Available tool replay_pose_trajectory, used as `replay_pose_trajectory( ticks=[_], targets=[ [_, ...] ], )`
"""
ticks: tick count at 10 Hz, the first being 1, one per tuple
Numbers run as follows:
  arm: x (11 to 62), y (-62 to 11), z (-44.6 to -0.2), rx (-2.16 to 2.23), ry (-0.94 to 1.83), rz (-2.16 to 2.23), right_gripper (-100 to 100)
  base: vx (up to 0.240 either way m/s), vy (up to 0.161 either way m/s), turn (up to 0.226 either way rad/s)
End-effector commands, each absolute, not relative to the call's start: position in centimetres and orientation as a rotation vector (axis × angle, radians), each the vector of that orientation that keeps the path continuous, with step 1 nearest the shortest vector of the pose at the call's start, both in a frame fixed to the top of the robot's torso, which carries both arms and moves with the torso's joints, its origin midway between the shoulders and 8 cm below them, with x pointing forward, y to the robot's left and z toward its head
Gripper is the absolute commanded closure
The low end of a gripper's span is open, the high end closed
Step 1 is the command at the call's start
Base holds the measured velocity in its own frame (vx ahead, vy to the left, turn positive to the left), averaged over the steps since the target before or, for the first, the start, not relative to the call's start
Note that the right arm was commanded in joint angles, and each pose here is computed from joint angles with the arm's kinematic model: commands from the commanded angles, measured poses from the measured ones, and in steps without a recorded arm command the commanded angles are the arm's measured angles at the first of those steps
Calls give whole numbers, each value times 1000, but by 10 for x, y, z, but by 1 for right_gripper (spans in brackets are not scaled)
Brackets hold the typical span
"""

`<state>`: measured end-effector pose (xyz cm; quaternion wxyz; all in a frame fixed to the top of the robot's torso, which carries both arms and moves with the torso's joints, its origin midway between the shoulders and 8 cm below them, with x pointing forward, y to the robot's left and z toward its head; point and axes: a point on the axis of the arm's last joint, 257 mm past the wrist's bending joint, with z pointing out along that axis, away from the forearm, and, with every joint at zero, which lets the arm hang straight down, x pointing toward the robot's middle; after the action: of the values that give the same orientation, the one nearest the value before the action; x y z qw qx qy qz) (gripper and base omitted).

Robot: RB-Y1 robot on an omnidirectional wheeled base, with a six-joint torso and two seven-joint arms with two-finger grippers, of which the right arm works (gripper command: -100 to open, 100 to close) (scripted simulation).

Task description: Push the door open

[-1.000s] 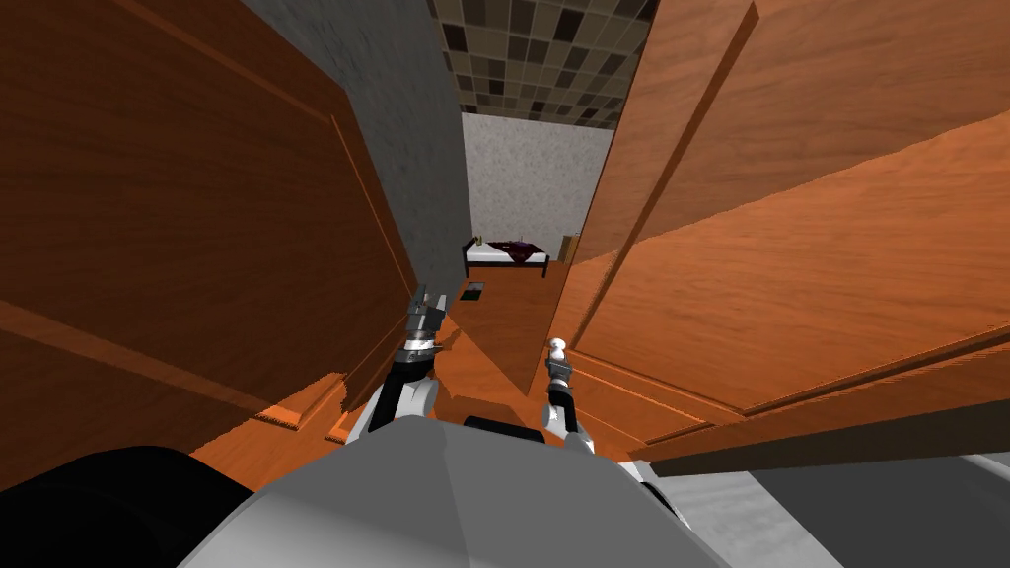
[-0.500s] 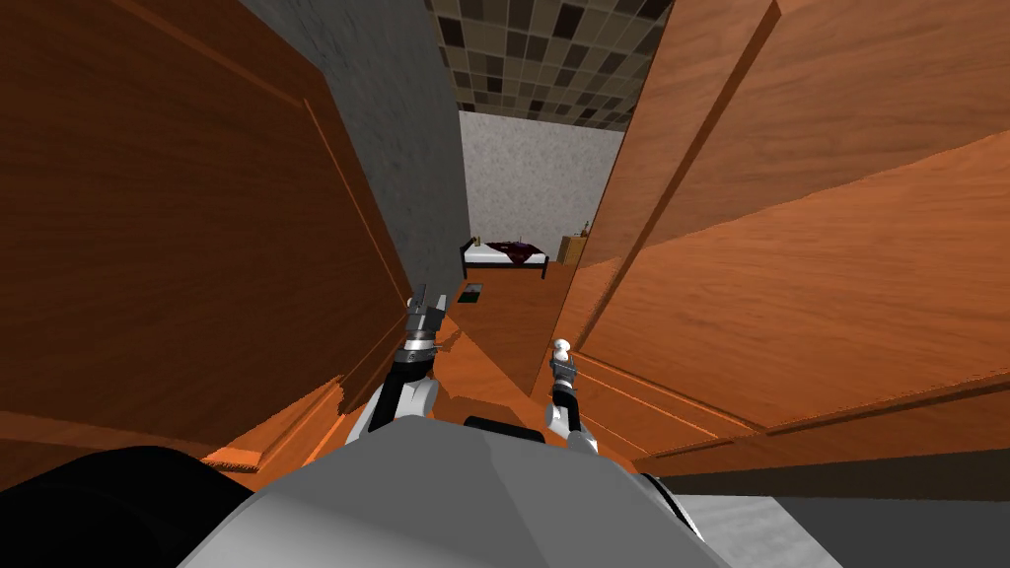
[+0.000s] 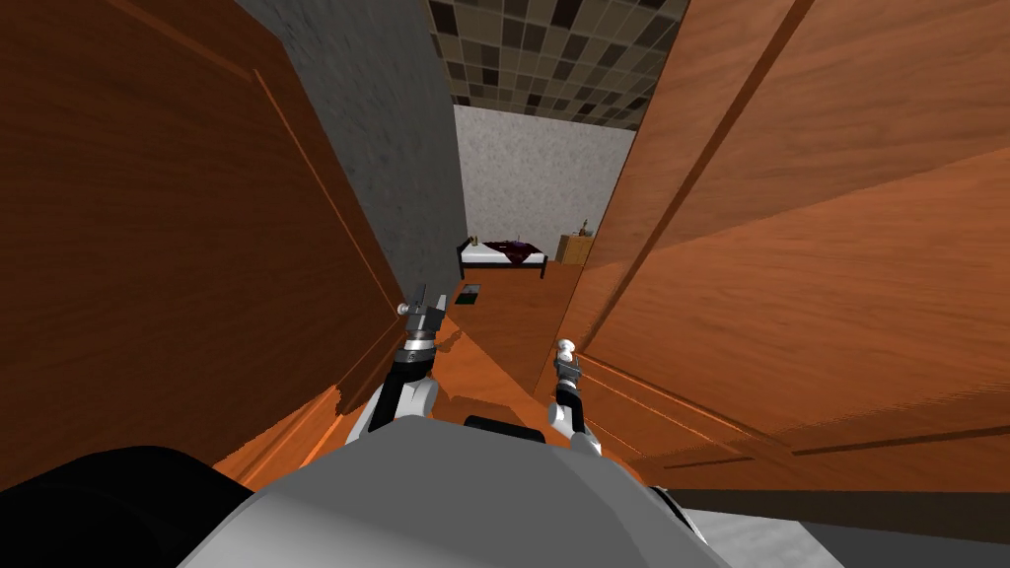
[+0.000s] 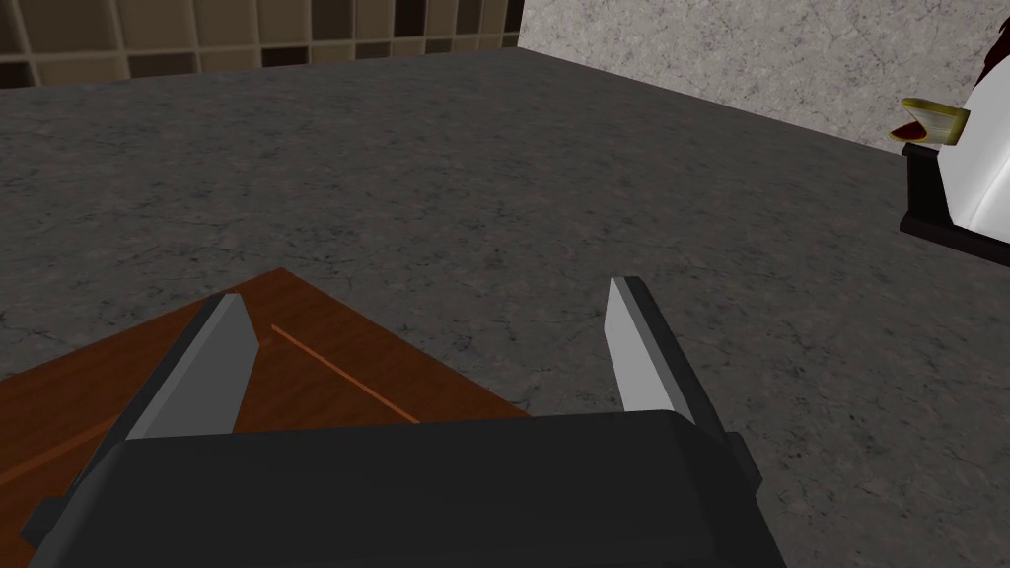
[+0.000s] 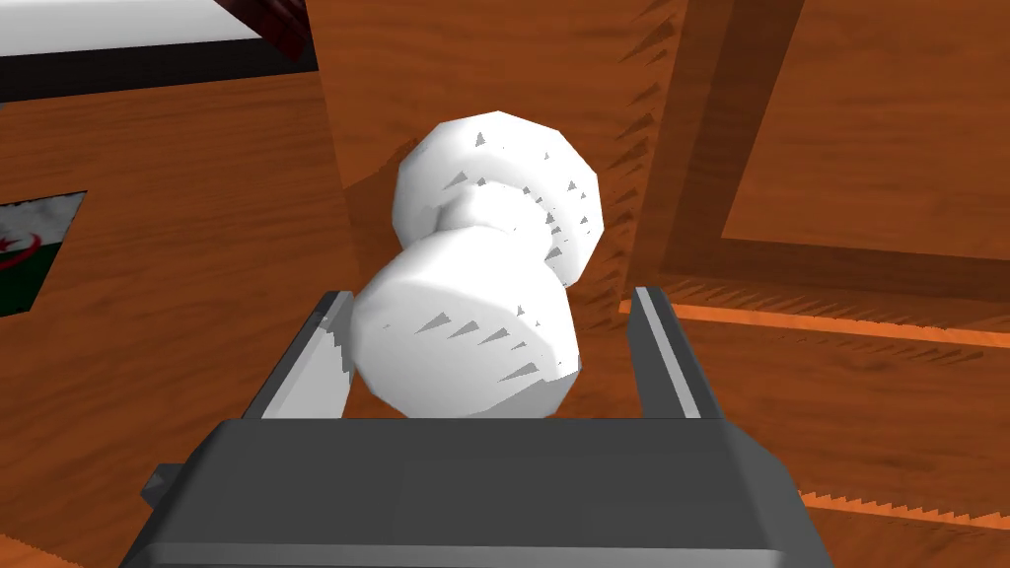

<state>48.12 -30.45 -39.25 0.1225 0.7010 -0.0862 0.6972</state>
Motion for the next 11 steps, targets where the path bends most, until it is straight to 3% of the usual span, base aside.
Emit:
replay_pose_trajectory(
  ticks=[1, 3, 8, 11],
  targets=[
    [481, -321, -389, 2013, -267, 2032, 100, 57, 10, -14],
    [480, -325, -389, 2009, -276, 2027, 100, 12, -2, -2],
    [469, -348, -402, 2012, -328, 1958, 100, 133, 37, -44],
    [473, -361, -388, 1962, -385, 1978, 100, 92, 30, -60]
  ],
)
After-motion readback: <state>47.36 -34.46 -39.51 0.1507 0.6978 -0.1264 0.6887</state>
